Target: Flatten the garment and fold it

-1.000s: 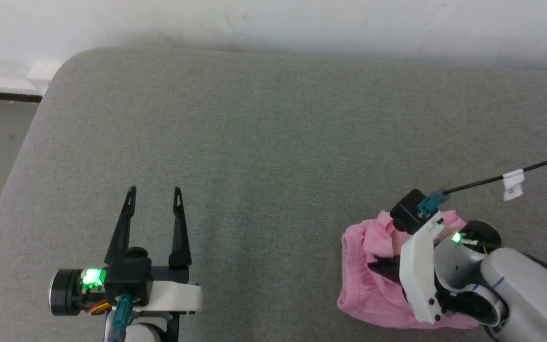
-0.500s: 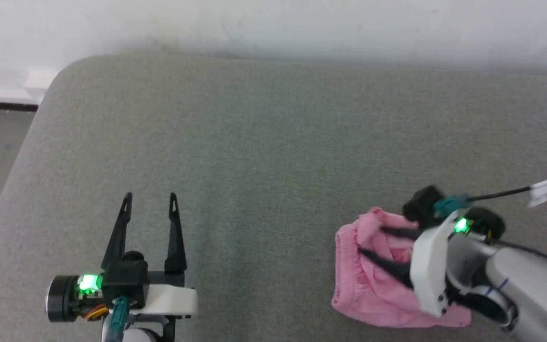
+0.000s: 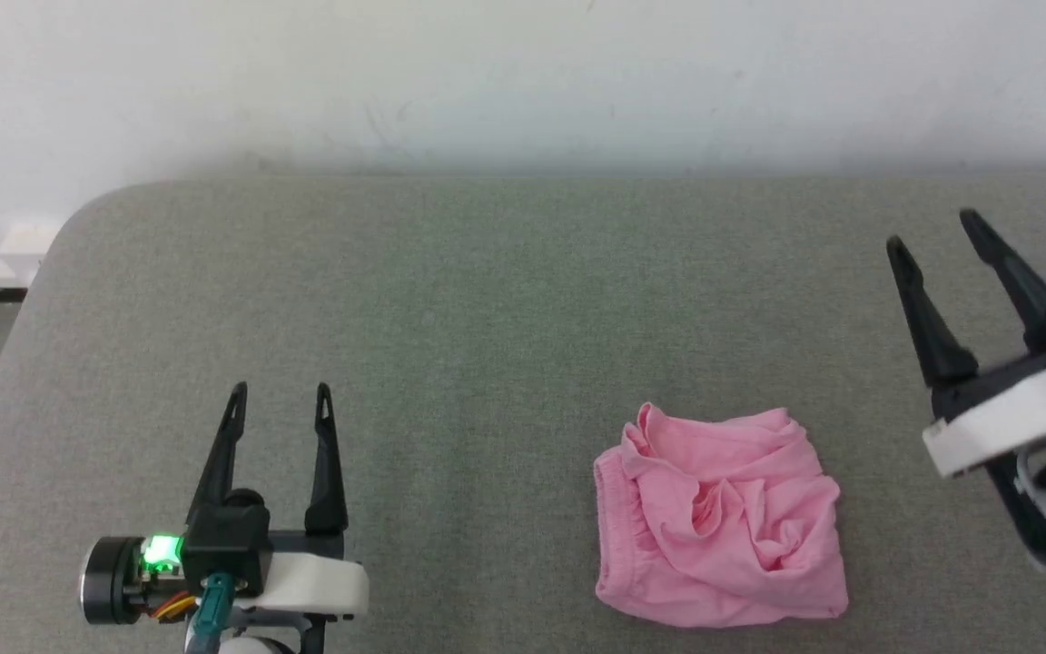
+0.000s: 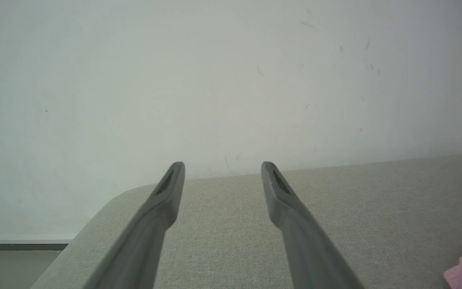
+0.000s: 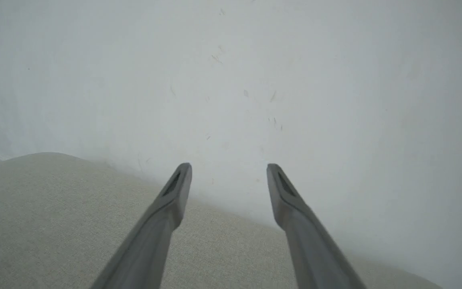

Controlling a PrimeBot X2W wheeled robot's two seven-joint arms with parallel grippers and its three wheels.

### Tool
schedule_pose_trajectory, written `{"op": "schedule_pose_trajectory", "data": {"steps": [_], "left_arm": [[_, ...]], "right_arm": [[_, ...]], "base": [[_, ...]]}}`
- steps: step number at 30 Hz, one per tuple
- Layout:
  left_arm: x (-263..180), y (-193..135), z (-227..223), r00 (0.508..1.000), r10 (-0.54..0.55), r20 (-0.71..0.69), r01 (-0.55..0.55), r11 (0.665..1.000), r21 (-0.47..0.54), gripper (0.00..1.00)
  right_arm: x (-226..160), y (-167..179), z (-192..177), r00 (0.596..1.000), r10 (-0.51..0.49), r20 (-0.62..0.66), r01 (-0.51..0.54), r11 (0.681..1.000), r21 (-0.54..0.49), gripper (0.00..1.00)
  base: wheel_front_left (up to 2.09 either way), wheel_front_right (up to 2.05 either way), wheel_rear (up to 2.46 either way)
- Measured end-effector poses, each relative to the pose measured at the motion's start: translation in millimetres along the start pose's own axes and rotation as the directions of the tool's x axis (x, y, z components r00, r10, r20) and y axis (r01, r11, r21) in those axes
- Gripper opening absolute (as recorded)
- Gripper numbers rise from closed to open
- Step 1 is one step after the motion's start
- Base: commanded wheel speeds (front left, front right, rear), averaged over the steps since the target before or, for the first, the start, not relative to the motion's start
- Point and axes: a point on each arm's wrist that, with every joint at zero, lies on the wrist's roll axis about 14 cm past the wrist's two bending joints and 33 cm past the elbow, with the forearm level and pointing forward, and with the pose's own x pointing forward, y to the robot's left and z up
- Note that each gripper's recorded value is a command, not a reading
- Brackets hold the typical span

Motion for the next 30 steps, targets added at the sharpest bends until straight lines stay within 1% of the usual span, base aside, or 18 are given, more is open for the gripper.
{"op": "schedule_pose_trajectory", "data": {"steps": [2, 4, 9, 15, 18, 20, 23, 26, 28, 29, 30], "left_arm": [[-1, 0, 4, 1.000, -0.004, 0.012, 0.004, 1.000, -0.002, 1.00], [-5, -1, 7, 1.000, -0.010, 0.017, 0.010, 1.000, -0.004, 1.00], [-11, -2, 12, 0.999, -0.020, 0.029, 0.020, 1.000, -0.008, 1.00], [-16, -3, 14, 0.999, -0.035, 0.032, 0.035, 0.999, -0.012, 1.00], [-19, -1, 10, 0.999, -0.028, 0.021, 0.028, 1.000, -0.010, 1.00], [-19, 0, 9, 1.000, -0.026, 0.016, 0.027, 1.000, -0.009, 1.00], [-18, 0, 7, 1.000, -0.024, 0.012, 0.025, 1.000, -0.009, 1.00], [-17, 1, 6, 1.000, -0.023, 0.007, 0.023, 1.000, -0.008, 1.00], [-17, 0, 5, 1.000, -0.022, 0.004, 0.022, 1.000, -0.009, 1.00], [-17, 1, 4, 1.000, -0.021, 0.003, 0.021, 1.000, -0.010, 1.00], [-17, 1, 4, 1.000, -0.019, 0.001, 0.019, 1.000, -0.010, 1.00]], "right_arm": [[-15, -3, -4, 0.999, -0.049, 0.003, 0.049, 0.999, -0.007, 1.00], [-29, -3, -3, 0.995, -0.102, 0.019, 0.102, 0.995, 0.010, 1.00], [-58, 11, 18, 0.977, -0.187, 0.100, 0.180, 0.981, 0.069, 1.00], [-96, 15, 8, 0.955, -0.289, 0.061, 0.280, 0.952, 0.127, 1.00], [-106, 18, 1, 0.952, -0.303, 0.033, 0.296, 0.945, 0.140, 1.00], [-106, 19, 3, 0.951, -0.305, 0.039, 0.297, 0.944, 0.143, 1.00], [-98, 17, 19, 0.949, -0.301, 0.092, 0.288, 0.948, 0.137, 1.00], [-81, 8, 43, 0.943, -0.282, 0.177, 0.266, 0.958, 0.109, 1.00], [-68, 0, 58, 0.941, -0.252, 0.224, 0.242, 0.968, 0.074, 1.00], [-60, -2, 58, 0.948, -0.228, 0.221, 0.221, 0.974, 0.057, 1.00], [-53, -3, 53, 0.961, -0.204, 0.188, 0.199, 0.979, 0.047, 1.00]], "base": [[0.00, 0.00, 0.00], [0.00, 0.00, 0.00], [0.00, 0.00, 0.00], [0.00, 0.00, 0.00], [0.00, 0.00, 0.00], [0.00, 0.00, 0.00], [0.00, 0.00, 0.00], [0.00, 0.00, 0.00], [0.00, 0.00, 0.00], [0.00, 0.00, 0.00], [0.00, 0.00, 0.00]]}}
